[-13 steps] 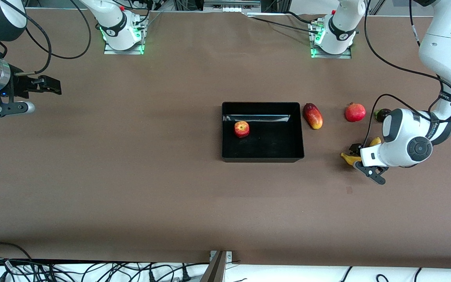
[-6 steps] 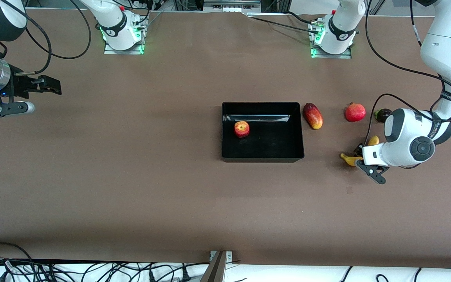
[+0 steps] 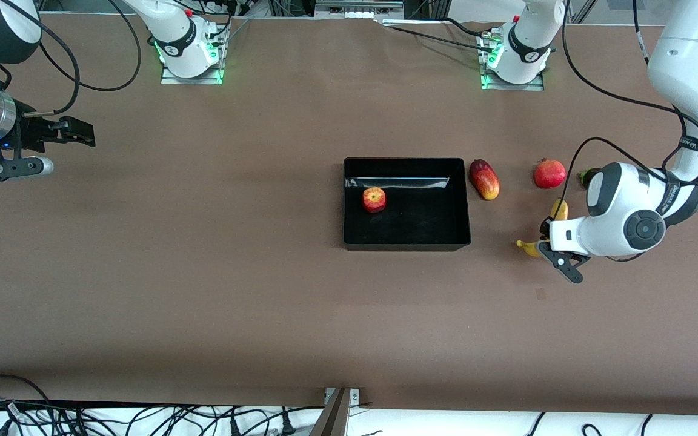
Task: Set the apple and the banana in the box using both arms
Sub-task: 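Lift the banana with the left gripper and carry it over the box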
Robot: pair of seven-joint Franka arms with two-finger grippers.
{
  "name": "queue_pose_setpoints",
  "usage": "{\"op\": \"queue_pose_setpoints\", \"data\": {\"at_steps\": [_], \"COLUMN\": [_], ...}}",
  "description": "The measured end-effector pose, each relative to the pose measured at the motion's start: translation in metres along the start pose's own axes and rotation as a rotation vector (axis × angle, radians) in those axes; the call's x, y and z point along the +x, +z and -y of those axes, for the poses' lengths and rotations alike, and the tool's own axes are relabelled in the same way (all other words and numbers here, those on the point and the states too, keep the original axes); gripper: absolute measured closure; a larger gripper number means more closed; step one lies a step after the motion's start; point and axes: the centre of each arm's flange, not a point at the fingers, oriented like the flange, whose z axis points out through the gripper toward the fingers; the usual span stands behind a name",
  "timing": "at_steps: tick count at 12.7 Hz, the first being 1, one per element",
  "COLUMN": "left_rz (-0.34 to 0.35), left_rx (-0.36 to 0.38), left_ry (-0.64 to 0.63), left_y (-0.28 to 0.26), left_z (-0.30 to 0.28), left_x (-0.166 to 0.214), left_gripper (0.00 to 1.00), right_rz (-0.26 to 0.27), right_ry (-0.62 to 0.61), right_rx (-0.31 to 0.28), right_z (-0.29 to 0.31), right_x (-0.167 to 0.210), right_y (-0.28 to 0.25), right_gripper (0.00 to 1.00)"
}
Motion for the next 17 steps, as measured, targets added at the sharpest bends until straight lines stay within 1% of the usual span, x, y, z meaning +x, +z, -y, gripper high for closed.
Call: {"op": "queue_pose_setpoints", "data": {"at_steps": [2, 3, 5, 8, 12, 14, 15, 17], "left_rz": [0.021, 0.034, 0.052, 0.036, 0.012, -0.01, -0.012, -0.015], "left_rx": [-0.03, -0.053, -0.071, -0.072, -0.058, -0.026, -0.013, -0.004], "left_ry": [-0.032, -0.068, -0.136, -0.179, -0.228, -0.215, -0.204, -0.197], "left_y": [-0.032, -0.045, -0.065, -0.085, -0.085, -0.076, -0.069, -0.057], "left_z": [-0.04, -0.063, -0.109, -0.169, -0.227, -0.262, -0.269, -0.263], "left_x": [0.018, 0.027, 0.047, 0.074, 0.102, 0.118, 0.122, 0.125], "left_gripper": [0.65, 0.65, 0.65, 0.65, 0.65, 0.65, 0.65, 0.65], "right_rz": [0.0, 0.0, -0.001, -0.002, -0.001, -0.001, -0.001, -0.001], "right_ry": [0.003, 0.005, 0.009, 0.009, 0.013, 0.013, 0.013, 0.013], "right_rx": [0.0, 0.001, 0.002, 0.002, 0.002, 0.003, 0.003, 0.003], "right_z": [-0.001, -0.003, -0.005, -0.005, -0.007, -0.007, -0.007, -0.007], "right_x": [0.0, 0.0, -0.001, -0.001, -0.001, -0.001, -0.001, -0.001], "right_y": [0.0, 0.0, 0.0, 0.0, 0.0, 0.0, 0.0, 0.001], "right_gripper": [0.0, 0.0, 0.0, 0.0, 0.0, 0.0, 0.0, 0.0]}}
